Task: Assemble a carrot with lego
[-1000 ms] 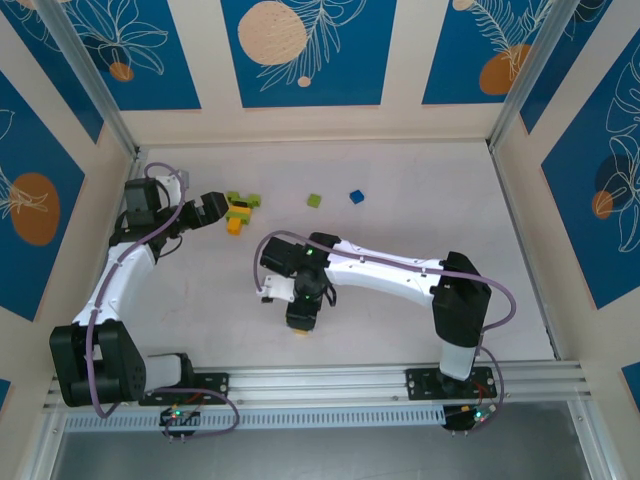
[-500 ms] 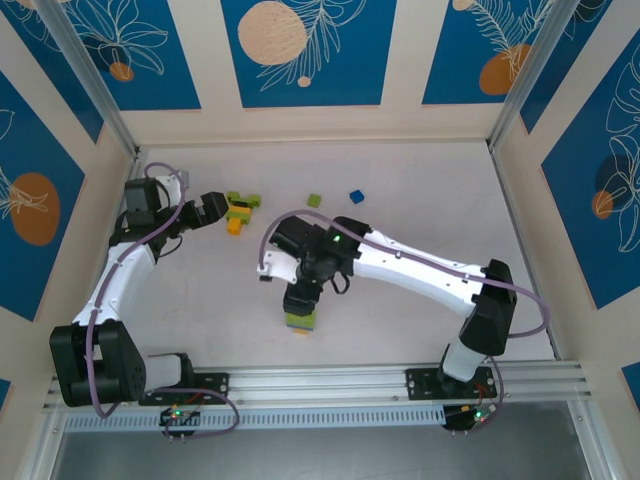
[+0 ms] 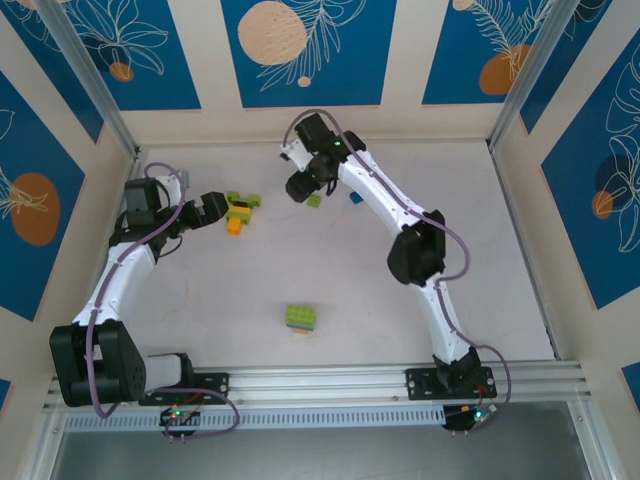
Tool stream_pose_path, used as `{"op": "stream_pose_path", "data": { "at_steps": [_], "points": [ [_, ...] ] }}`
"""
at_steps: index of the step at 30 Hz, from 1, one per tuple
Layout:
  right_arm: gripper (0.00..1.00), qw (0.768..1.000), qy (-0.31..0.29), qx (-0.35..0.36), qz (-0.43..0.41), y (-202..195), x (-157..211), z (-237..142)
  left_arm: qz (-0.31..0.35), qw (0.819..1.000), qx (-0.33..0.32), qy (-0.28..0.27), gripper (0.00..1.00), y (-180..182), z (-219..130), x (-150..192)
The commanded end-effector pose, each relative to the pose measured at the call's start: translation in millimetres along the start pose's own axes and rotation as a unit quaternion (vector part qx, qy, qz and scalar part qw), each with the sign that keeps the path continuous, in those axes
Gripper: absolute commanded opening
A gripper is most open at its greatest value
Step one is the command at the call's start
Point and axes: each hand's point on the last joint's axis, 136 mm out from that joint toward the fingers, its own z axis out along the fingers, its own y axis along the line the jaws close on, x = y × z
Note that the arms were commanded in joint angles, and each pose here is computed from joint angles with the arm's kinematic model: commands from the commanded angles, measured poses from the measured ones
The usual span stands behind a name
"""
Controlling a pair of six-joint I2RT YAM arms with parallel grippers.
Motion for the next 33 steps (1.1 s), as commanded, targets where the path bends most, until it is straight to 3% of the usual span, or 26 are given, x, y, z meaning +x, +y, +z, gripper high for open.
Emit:
{"op": "stream_pose_path", "data": {
  "at_steps": [1,5,15,33],
  "points": [
    [0.72,0.999,0.031,-0.003,-0.018,-9.4,12.7,32.9,0.013,1.000,0.011,-0.019,1.00,-8.8,-8.8,-12.8],
    [0.74,0.999,0.025,-0.034,-0.027,-21.1,18.5,64.0,0.013,1.000,0.009,-0.018,1.00,-7.8,-8.3,-12.3],
    [0.72,0.996,0.027,-0.081,0.016,-36.4,43.6,96.7,0.013,1.000,0.006,-0.016,1.00,-5.6,-7.5,-12.5],
    [0.66,0.993,0.020,-0.118,0.014,-24.3,42.9,118.4,0.010,1.000,0.004,-0.017,1.00,-3.2,-7.4,-12.8]
  ]
}}
